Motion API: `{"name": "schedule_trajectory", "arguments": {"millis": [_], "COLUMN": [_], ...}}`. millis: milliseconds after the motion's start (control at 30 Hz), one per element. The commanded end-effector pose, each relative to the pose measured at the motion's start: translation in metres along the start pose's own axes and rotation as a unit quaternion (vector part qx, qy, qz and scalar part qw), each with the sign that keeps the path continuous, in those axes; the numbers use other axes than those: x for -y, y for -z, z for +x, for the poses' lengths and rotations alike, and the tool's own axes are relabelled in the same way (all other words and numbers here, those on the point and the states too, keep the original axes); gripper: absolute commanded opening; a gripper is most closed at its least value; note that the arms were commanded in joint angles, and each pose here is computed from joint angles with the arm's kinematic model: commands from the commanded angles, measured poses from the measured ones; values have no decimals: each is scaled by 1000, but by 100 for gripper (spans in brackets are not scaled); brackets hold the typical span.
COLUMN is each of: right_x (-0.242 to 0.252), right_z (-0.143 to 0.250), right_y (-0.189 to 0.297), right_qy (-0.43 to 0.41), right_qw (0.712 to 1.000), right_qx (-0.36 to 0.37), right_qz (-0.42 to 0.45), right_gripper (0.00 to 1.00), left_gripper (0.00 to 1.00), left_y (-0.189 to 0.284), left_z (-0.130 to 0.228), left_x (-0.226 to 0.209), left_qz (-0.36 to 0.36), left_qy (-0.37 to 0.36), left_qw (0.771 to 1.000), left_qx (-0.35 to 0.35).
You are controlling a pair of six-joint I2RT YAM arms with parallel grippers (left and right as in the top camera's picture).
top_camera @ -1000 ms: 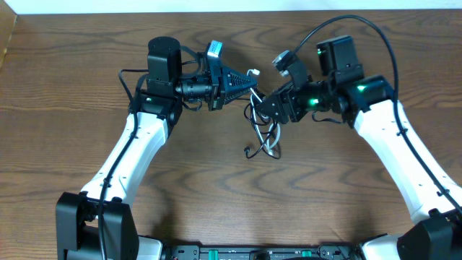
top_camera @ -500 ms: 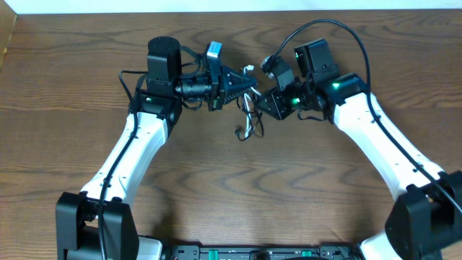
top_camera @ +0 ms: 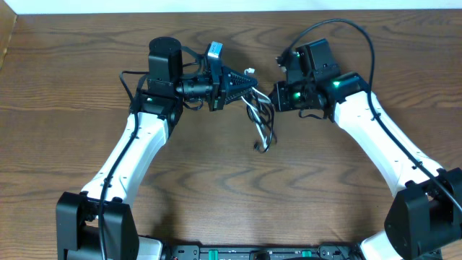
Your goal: Untangle cables
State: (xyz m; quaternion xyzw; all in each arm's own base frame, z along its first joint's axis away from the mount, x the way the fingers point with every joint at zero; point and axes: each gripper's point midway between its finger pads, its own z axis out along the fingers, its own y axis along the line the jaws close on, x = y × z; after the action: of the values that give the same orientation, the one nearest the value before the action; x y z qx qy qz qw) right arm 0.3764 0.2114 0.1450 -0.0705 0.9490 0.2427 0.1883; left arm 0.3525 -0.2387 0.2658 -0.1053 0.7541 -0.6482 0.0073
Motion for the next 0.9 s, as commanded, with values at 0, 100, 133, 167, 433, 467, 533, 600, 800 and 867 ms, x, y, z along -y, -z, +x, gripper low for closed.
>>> {"name": "schedule_trajectory", "arguments": {"millis": [0,100,133,167,433,467,533,600,800,867], "right_x": [11,14,12,10,-8,-9,-11,-15,-19,-10], "right_z": [1,7,7,8,21,20,20,20,25,29], "right_y": [0,0,0,0,-13,-14,-20,-30,-63,-73], "right_qy": [-52,-57,-58,-58,-79,-79,-79,-78,-87,-89], "right_qw": [998,998,998,998,993,993,992,991,986,987], "right_qx": [-4,-15,-17,-20,-66,-67,-70,-76,-97,-100], "right_qz": [29,33,28,22,-49,-54,-65,-81,-105,-85], "right_gripper": [31,41,44,47,56,56,54,51,35,27], "left_gripper": [8,8,7,8,7,8,7,7,7,8], "left_y": [2,2,2,2,2,2,2,2,2,2], "left_z": [-2,-4,-4,-4,-3,-3,-3,-3,-1,-1], "left_x": [10,9,9,9,9,9,9,9,10,10], "left_qz": [2,1,1,1,1,1,1,1,3,3], "left_qy": [-21,-21,-21,-21,-21,-21,-21,-21,-21,-21], "left_qw": [1000,1000,1000,1000,1000,1000,1000,1000,1000,1000], "left_qx": [15,21,21,21,19,19,18,18,13,13]}}
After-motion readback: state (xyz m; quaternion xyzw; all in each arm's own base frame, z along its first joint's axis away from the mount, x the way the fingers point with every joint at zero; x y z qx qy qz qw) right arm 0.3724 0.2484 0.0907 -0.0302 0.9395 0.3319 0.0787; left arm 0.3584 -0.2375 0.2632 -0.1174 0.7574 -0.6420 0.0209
